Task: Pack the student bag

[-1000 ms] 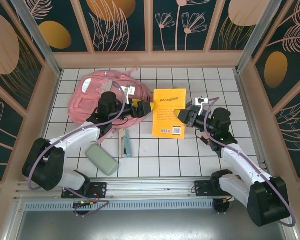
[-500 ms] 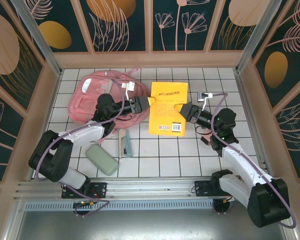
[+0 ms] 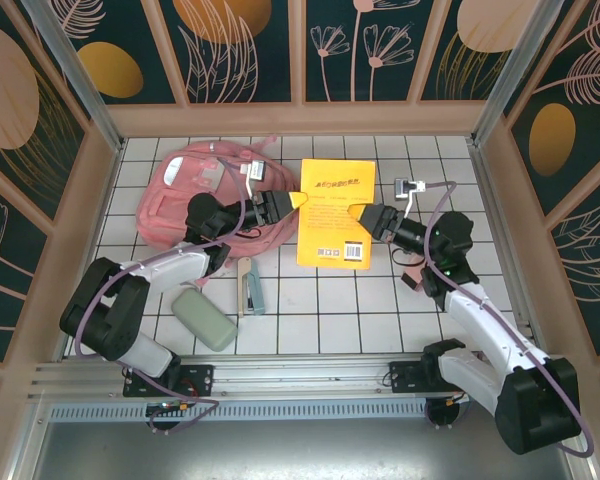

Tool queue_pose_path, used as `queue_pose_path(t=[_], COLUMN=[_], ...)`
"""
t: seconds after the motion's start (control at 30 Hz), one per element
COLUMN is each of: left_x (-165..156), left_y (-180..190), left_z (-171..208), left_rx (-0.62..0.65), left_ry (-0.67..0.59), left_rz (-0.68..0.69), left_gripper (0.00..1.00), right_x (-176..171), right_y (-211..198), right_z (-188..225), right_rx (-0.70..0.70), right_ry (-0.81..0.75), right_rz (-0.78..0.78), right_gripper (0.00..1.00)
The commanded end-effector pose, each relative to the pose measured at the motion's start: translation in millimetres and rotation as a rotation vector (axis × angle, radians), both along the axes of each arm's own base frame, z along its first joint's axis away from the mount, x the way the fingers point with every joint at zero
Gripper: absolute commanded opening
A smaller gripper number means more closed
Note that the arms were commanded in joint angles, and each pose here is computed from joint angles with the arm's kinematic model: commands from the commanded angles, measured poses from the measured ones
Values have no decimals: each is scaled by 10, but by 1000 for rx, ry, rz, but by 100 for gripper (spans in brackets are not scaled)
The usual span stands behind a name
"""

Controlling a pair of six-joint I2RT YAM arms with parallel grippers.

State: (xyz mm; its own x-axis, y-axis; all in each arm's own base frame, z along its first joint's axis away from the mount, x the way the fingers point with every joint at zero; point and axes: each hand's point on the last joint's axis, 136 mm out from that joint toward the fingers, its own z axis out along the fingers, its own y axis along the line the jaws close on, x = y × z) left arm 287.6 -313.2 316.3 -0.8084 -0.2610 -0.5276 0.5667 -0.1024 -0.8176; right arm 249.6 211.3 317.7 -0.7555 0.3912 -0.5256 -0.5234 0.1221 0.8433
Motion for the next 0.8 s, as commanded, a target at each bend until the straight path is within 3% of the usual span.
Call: queue_pose_path(t=[0.0, 0.1, 0.17, 0.2, 0.3, 0.37, 0.4, 0.47, 0.6, 0.7, 0.77], left_x=[-130, -114, -112, -101, -65, 58, 157, 378, 893, 1241, 1404], left_y=[-23, -30, -50, -51, -79, -100, -85, 27, 532, 891, 1082], left_z=[113, 107, 103, 101, 56, -74, -183, -384, -627, -875, -1021], left_rx=[-18, -10, -6, -3, 28, 119, 192, 366, 739, 1089, 1247], left_ry=[-79, -82, -80, -78, -73, -57, -42, -36, -17, 8, 46], left_rz=[-36, -30, -30, -26, -18, 30, 78, 204, 551, 710, 811], left_gripper=[0, 0, 0, 0, 4, 30, 48, 66, 79, 87, 89], right_x=[-57, -112, -147, -151, -77, 66, 143, 248, 344, 332, 330], right_y=[91, 239, 369, 426, 429, 239, 96, -150, -383, -414, -437], right_z=[205, 196, 172, 165, 129, 66, 18, -81, -344, -465, -527], right_rx=[-8, -29, -55, -66, -101, -130, -145, -197, -350, -387, -397], right_ry=[-73, -75, -78, -77, -74, -52, -36, -7, 46, 61, 71], right_rz=[37, 96, 137, 147, 109, 5, -55, -159, -263, -273, -286], right_gripper=[32, 41, 42, 38, 7, 0, 0, 0, 0, 0, 0])
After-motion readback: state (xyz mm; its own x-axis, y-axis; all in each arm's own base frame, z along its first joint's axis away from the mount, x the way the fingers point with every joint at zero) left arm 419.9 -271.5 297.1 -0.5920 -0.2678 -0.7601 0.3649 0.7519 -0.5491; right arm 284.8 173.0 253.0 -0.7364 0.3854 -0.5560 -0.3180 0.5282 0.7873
